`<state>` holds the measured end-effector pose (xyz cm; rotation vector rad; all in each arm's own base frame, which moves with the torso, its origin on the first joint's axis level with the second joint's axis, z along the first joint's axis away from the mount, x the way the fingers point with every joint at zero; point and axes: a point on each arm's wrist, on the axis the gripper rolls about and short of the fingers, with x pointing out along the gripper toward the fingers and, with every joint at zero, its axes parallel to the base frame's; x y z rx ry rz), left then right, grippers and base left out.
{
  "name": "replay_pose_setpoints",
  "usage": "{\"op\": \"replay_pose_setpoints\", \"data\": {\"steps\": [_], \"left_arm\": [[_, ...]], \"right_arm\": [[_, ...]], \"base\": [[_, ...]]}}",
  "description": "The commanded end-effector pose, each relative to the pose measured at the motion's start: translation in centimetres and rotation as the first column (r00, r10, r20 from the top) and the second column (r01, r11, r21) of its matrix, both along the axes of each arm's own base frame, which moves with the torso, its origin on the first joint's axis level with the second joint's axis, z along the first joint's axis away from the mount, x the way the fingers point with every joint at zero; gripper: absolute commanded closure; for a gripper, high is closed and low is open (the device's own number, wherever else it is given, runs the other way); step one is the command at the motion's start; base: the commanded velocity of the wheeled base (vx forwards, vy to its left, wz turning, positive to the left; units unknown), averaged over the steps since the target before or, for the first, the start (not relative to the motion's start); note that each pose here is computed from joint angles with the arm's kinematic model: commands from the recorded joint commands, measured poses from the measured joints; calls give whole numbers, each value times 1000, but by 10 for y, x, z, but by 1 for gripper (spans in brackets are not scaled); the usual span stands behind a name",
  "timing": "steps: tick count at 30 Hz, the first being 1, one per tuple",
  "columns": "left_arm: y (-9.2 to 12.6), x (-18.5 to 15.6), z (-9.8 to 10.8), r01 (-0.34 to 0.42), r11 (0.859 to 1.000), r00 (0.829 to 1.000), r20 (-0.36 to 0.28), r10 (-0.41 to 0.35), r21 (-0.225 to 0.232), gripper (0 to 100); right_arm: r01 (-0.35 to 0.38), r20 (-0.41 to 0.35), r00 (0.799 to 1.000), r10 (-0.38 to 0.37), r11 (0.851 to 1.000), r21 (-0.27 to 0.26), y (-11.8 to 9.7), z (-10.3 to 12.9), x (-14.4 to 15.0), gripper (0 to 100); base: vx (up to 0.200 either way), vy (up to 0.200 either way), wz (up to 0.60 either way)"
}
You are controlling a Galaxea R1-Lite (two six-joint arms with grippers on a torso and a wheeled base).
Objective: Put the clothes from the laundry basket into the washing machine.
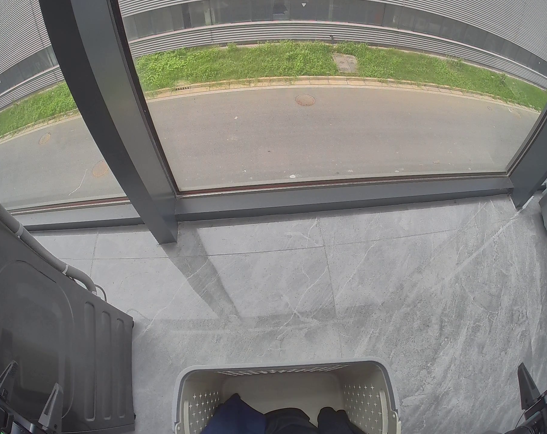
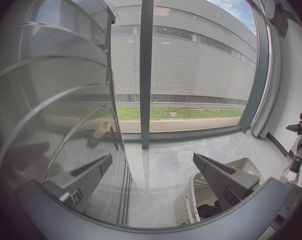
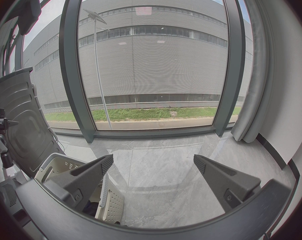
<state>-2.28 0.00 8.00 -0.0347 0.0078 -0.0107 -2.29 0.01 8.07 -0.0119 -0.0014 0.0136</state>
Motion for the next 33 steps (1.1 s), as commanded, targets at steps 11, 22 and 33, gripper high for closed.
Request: {"op": "replay_pose_setpoints", "data": {"steps": [11,22,33], "left_arm": [[0,0,-5,0,1000,1000,0,0,-1,0],[0,0,-5,0,1000,1000,0,0,1,0],[0,0,-5,0,1000,1000,0,0,1,0]], "right_arm": [[0,-1,1000,0,1000,0,0,-5,0,0],[0,-1,1000,0,1000,0,0,-5,0,0],[0,-1,1000,0,1000,0,0,-5,0,0]], "base": [[0,0,0],[0,0,0],[0,0,0]]}}
